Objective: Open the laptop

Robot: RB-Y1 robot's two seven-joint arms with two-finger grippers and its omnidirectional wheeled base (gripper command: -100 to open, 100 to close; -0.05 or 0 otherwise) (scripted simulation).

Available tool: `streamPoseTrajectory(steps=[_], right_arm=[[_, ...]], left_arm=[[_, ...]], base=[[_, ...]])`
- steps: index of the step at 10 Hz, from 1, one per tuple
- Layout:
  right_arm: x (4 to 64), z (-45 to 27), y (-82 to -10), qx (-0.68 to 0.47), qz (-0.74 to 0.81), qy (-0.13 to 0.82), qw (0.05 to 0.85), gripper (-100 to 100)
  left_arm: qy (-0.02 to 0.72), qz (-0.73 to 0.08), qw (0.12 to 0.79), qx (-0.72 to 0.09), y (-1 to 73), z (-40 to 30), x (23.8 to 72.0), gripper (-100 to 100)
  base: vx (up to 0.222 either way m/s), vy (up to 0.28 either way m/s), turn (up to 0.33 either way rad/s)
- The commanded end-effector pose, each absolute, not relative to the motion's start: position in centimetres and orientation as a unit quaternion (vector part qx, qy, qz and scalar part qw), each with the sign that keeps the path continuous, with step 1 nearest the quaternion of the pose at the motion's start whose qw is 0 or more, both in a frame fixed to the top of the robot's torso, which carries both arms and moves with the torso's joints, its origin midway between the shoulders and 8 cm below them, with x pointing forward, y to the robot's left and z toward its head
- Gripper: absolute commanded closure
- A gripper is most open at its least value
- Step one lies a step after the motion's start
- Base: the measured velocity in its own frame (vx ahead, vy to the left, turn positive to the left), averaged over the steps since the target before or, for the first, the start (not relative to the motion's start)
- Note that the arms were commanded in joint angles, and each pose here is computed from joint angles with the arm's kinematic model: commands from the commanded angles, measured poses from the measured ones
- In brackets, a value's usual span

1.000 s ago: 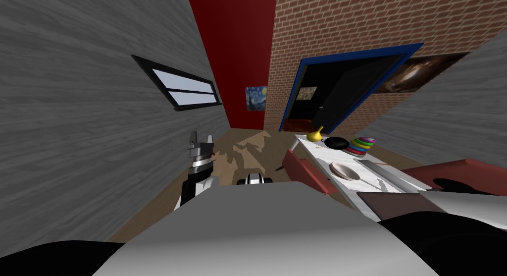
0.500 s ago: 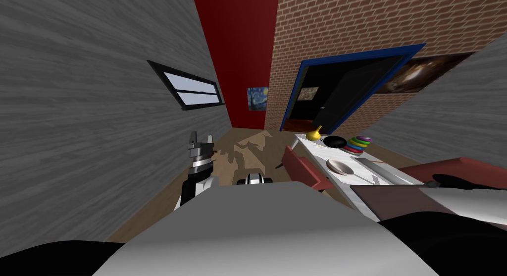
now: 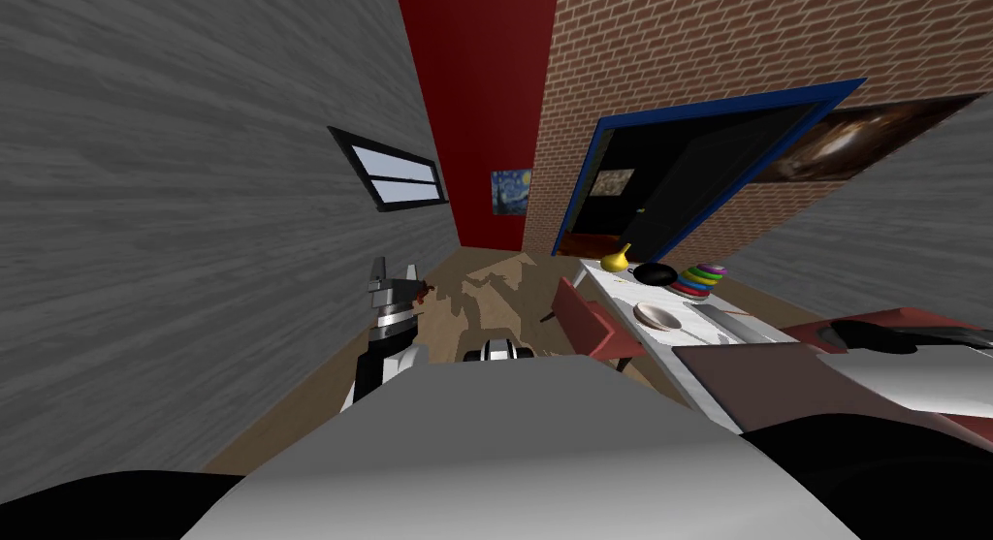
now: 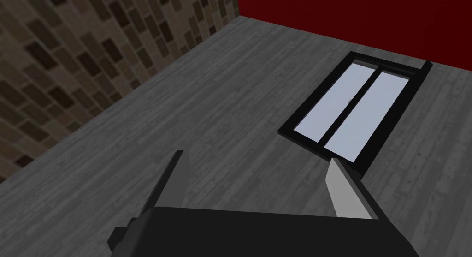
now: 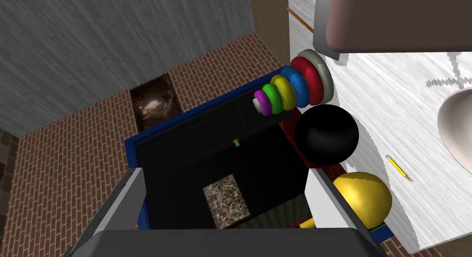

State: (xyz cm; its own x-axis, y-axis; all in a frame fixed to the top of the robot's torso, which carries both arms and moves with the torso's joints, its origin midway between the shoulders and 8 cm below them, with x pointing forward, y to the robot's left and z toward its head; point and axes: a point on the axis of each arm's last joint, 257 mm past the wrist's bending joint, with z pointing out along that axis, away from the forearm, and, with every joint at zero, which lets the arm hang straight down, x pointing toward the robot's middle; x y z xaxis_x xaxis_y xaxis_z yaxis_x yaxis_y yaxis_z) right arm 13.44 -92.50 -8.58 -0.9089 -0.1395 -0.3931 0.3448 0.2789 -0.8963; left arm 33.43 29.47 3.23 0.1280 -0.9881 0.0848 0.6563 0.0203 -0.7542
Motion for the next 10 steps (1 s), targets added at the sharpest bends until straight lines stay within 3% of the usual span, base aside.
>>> streamPoseTrajectory(steps=[1, 8, 10], right_arm=[[16.9, -6.9, -91.6, 0.001, -0.611, 0.762, 0.216, -100], [22.5, -6.8, -88.5, -0.123, -0.619, 0.741, 0.229, -100], [24.4, -7.9, -86.8, -0.171, -0.615, 0.734, 0.231, -100]], left_arm=[[0.246, -0.613, 0.671, -0.338, 29.5, 3.2, 33.4, 0], [0.246, -0.613, 0.671, -0.338, 29.5, 3.2, 33.4, 0], [0.246, -0.613, 0.671, -0.338, 29.5, 3.2, 33.4, 0]], base=[[-0.265, 0.01, 0.1], [-0.19, -0.005, 0.055], [-0.303, -0.046, 0.075]])
